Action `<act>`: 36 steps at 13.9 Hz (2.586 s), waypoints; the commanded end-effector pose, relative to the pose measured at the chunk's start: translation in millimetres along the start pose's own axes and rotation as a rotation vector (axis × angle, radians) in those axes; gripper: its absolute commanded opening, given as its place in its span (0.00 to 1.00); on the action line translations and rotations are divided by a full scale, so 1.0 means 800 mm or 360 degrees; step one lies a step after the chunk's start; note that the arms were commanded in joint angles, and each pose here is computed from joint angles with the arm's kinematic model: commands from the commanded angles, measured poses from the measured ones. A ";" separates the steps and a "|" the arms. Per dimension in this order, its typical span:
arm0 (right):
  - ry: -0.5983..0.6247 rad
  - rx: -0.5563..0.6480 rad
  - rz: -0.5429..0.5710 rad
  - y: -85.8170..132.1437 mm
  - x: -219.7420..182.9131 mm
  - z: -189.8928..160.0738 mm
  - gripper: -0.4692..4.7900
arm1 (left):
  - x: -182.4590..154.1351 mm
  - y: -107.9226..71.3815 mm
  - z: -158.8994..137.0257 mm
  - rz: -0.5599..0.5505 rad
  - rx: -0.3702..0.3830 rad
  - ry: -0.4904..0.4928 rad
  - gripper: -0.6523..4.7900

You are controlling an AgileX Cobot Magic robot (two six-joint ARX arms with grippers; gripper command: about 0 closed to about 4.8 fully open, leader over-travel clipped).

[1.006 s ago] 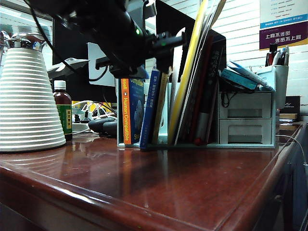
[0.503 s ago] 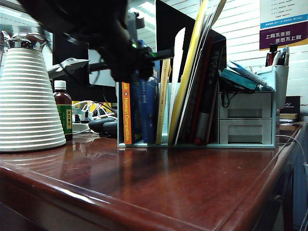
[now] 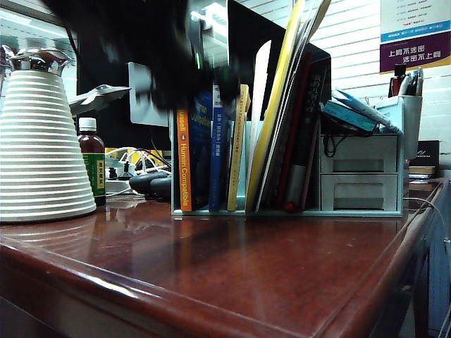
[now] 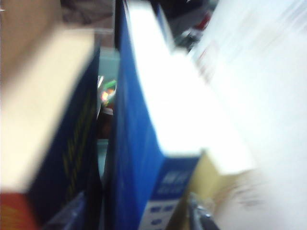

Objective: Pick up the blue book and put it on the bookshelf.

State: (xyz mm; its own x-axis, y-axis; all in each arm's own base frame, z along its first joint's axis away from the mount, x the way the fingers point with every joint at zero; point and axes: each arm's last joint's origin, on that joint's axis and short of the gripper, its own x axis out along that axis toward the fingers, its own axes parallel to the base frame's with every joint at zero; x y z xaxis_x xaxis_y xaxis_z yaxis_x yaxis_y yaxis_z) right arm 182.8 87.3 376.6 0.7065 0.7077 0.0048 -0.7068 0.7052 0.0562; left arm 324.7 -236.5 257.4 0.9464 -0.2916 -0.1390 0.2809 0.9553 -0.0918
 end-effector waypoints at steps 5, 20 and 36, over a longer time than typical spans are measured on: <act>-0.0022 -0.0063 -0.0247 0.011 -0.042 -0.009 0.09 | -0.152 0.039 0.112 0.0029 0.0076 0.0128 0.11; 0.0014 0.0191 -0.0844 0.019 -0.131 -0.267 0.27 | -0.326 0.128 -0.112 -0.0397 0.0106 -0.0123 0.11; 0.0009 0.0191 -0.0846 0.019 -0.131 -0.266 0.27 | -0.340 0.219 -0.149 0.0515 0.0176 -0.0174 0.23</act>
State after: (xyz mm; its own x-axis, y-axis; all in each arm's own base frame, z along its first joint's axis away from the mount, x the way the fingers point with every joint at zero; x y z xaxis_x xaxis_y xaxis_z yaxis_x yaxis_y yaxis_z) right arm 90.1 33.3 160.5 0.9624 0.2581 -0.0848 -0.2430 0.9575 0.1556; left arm 97.1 4.2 161.5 0.9988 0.0274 -0.0410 -0.0255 0.9986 0.0473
